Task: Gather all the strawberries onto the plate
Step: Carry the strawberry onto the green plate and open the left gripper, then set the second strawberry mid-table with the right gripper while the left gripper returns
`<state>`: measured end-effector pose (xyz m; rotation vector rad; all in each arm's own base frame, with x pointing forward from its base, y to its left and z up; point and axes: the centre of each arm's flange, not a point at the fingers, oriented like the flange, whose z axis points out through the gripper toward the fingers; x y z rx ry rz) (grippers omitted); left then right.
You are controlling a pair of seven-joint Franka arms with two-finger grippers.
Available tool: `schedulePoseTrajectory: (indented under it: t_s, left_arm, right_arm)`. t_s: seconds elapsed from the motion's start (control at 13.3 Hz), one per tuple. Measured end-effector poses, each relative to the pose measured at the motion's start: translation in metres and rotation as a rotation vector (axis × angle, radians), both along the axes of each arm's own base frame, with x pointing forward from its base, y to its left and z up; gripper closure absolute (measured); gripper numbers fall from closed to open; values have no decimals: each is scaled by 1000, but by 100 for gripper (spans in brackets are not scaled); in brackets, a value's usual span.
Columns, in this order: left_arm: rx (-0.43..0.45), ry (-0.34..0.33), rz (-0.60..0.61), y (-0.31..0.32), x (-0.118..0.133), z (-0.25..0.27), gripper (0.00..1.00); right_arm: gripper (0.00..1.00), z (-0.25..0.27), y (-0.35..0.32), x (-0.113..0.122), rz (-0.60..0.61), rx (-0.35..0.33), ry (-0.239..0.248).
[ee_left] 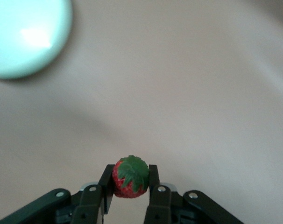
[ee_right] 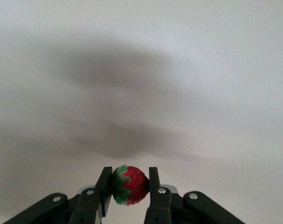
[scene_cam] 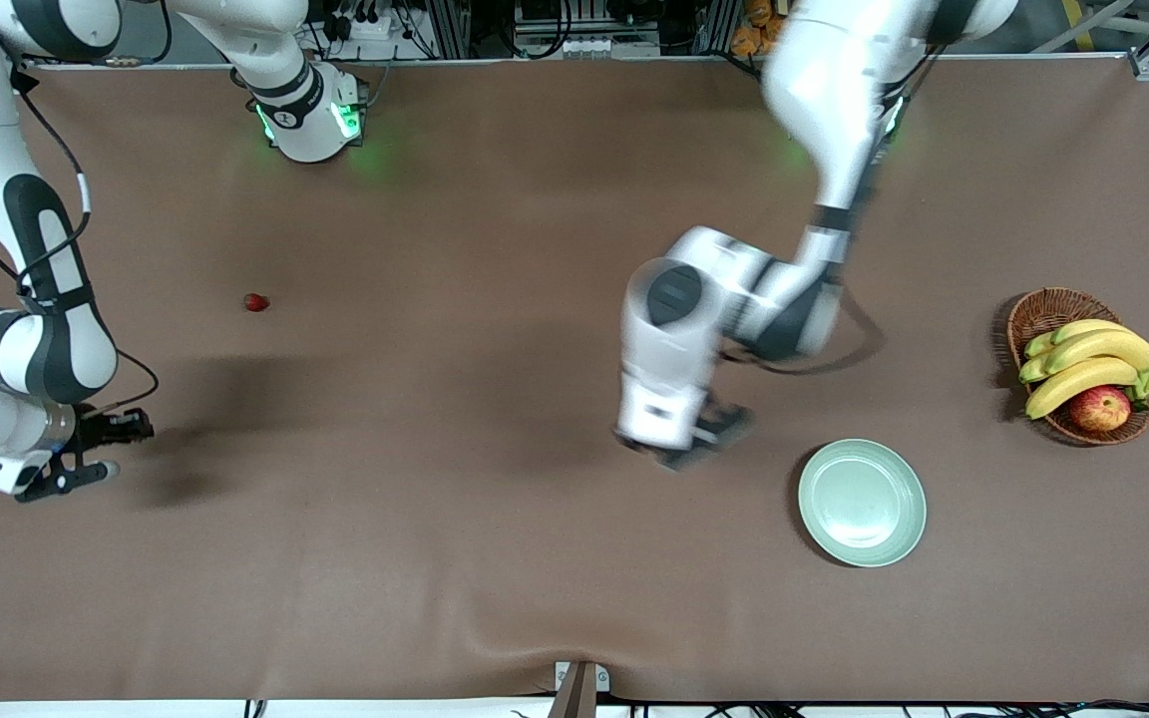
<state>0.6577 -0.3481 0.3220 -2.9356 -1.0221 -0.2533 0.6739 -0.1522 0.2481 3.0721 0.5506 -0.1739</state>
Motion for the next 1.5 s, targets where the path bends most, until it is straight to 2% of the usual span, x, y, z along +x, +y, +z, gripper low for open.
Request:
schedulePoseTrajectory:
  t_s: [0.15,0.23,0.45,0.6,0.75,1.13,1.2,1.5]
  left_arm:
    - [20,53,149,107,38,3,67]
    - [26,76,200,152,49,-1,67]
    - [43,155,253,242,54,-31,67]
    - [48,191,234,269,49,-54,67]
    - [21,170,205,283,52,-69,67]
    - [-60,148,135,288,57,-106,67]
    - [-60,148,129,288,57,-107,61]
    - [-62,133,89,281,60,-99,19]
  right_arm:
    - [64,20,62,16,36,17,-38]
    - [64,23,95,20,27,57,-46]
    - [64,24,190,22,-8,227,-46]
    - [64,25,246,17,2,312,-35]
    - [64,26,314,5,7,367,-8]
    - [64,16,462,-44,-41,370,43]
    - [64,8,488,-56,-52,367,48]
    - [64,-35,542,-92,-49,338,90]
